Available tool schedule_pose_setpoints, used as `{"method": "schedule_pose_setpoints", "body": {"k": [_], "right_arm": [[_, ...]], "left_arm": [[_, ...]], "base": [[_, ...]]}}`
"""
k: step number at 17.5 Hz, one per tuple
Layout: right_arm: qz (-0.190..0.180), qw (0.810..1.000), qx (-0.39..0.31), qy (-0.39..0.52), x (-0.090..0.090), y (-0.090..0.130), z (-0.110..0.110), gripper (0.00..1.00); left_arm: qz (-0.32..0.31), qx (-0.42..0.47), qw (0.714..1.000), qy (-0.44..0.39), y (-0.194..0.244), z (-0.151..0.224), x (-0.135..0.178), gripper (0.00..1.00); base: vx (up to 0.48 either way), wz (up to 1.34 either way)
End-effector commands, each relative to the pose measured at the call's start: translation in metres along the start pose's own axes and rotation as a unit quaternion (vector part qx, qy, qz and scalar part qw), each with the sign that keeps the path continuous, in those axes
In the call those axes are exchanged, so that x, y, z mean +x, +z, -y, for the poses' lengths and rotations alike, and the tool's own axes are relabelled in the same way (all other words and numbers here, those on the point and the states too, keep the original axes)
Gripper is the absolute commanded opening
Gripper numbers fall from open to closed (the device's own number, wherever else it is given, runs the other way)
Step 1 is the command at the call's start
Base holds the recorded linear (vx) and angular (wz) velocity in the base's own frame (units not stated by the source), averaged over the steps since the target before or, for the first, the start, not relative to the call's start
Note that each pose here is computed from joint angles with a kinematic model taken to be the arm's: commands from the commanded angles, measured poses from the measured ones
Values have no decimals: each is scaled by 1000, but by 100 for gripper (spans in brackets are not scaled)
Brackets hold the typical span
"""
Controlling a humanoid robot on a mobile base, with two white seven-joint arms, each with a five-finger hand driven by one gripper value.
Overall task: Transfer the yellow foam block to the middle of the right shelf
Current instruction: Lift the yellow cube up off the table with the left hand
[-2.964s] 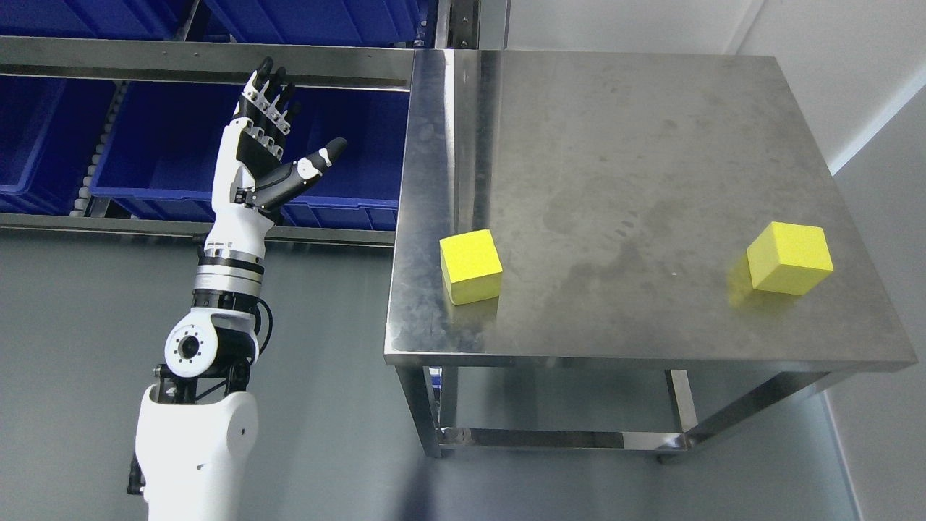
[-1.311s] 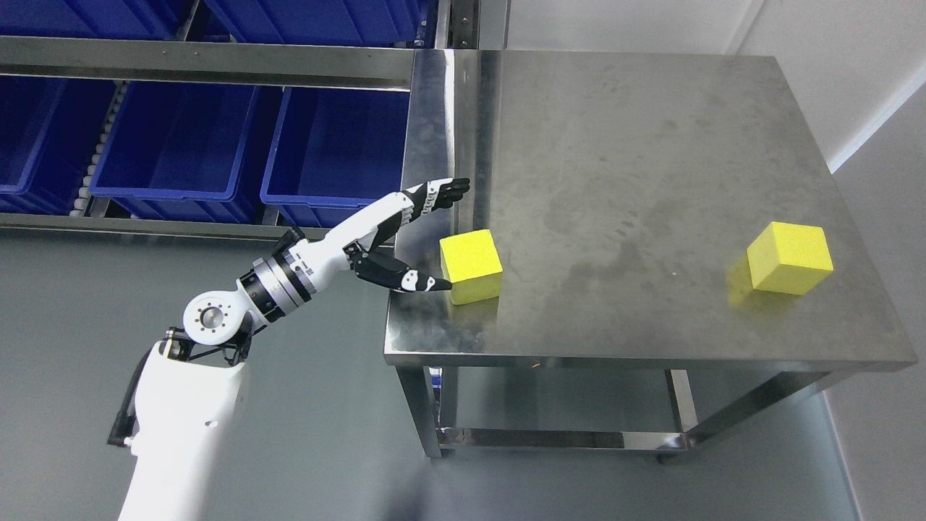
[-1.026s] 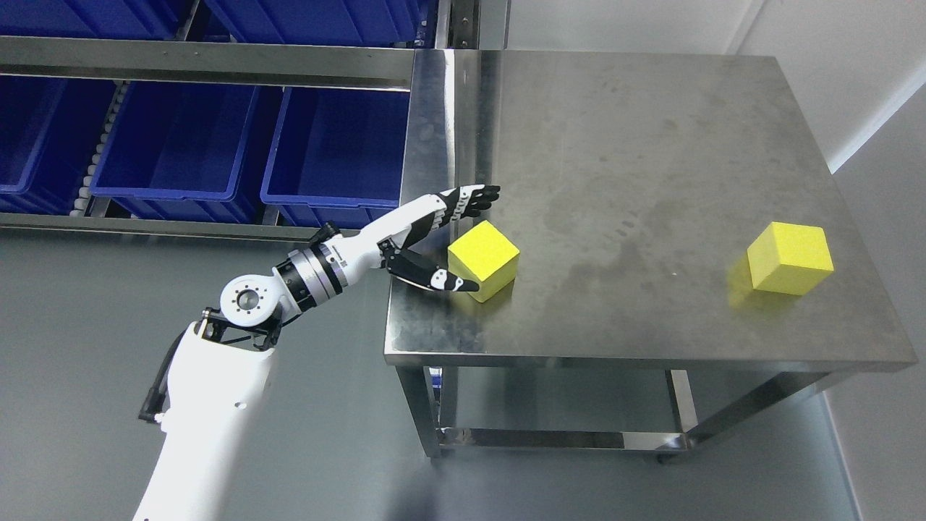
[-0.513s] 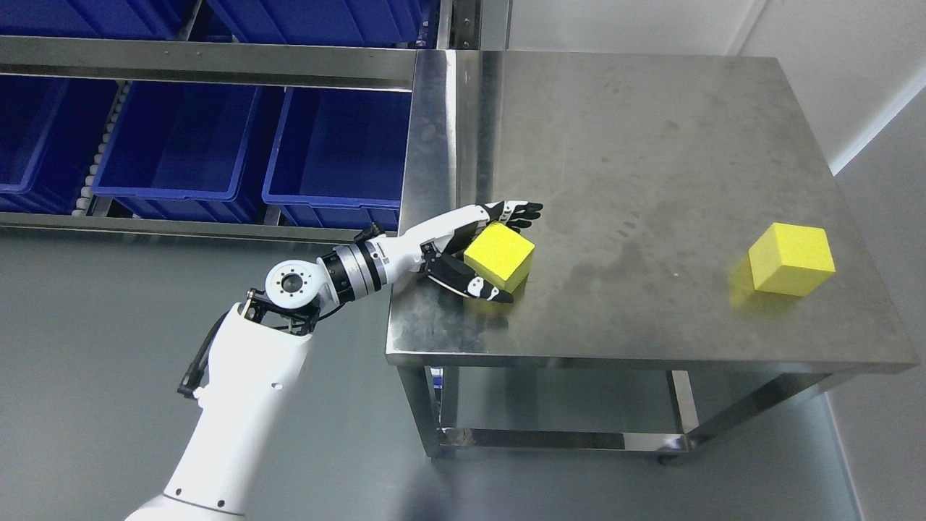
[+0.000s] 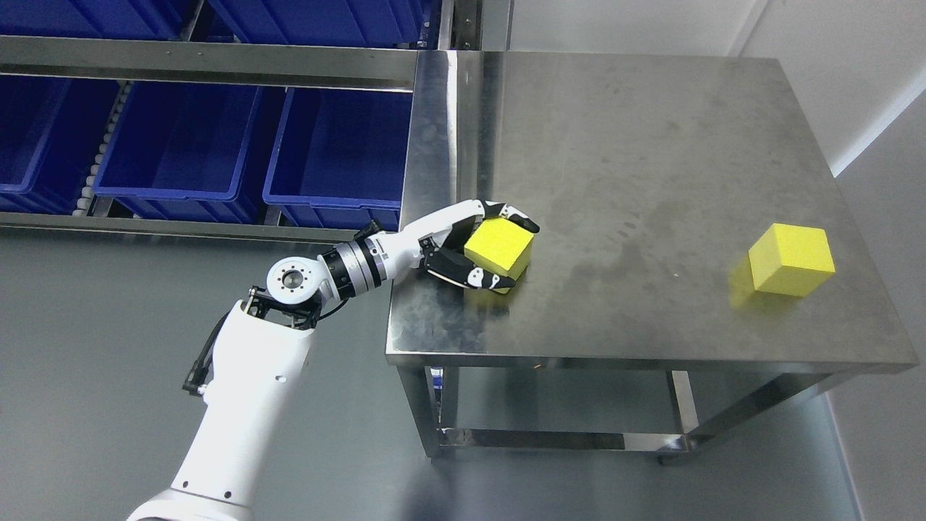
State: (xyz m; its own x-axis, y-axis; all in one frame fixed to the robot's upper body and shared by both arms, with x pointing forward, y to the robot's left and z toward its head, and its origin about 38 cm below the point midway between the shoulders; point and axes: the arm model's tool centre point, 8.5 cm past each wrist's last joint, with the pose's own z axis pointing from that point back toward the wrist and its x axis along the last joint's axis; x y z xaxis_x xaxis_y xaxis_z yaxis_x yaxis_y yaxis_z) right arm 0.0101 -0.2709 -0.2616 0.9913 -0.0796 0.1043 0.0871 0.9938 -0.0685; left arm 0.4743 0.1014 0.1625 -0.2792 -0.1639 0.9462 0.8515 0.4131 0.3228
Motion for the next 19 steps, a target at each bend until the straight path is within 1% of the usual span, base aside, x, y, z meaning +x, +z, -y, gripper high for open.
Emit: {"method": "schedule_pose_setpoints", "body": {"k": [1, 3, 4, 5, 7, 8, 9, 12, 14, 19], "right_arm": [[10, 1000, -9, 1, 8, -1, 11, 100], [10, 1000, -9, 1, 8, -1, 11, 100], [10, 1000, -9, 1, 8, -1, 11, 100], [11, 1000, -9, 1, 9, -1, 11, 100], [10, 1000, -9, 1, 8, -1, 11, 100], [10, 1000, -9, 1, 8, -1, 11, 100], [10, 1000, -9, 1, 8, -1, 11, 100], [10, 1000, -9, 1, 8, -1, 11, 100], [11, 1000, -9, 1, 9, -1, 11, 100], [10, 1000, -9, 1, 8, -1, 11, 100]], "left_arm": [[71, 97, 993, 14, 36, -48, 19, 37], [113, 159, 981, 11, 56, -75, 40, 37], [130, 208, 969, 10, 71, -89, 48, 38], [147, 275, 950, 5, 89, -104, 55, 39], [184, 425, 886, -8, 125, -129, 65, 39], [199, 474, 858, -13, 137, -134, 69, 39], [211, 501, 839, -18, 144, -136, 72, 39], [244, 513, 822, -49, 156, -132, 84, 39], [247, 516, 819, -53, 158, -129, 80, 39], [219, 522, 824, -19, 168, -103, 37, 39]], "base": [[-4, -54], [-3, -72], [0, 0], [0, 0], [6, 50], [0, 0], [5, -16], [6, 33], [21, 74], [-10, 83]]}}
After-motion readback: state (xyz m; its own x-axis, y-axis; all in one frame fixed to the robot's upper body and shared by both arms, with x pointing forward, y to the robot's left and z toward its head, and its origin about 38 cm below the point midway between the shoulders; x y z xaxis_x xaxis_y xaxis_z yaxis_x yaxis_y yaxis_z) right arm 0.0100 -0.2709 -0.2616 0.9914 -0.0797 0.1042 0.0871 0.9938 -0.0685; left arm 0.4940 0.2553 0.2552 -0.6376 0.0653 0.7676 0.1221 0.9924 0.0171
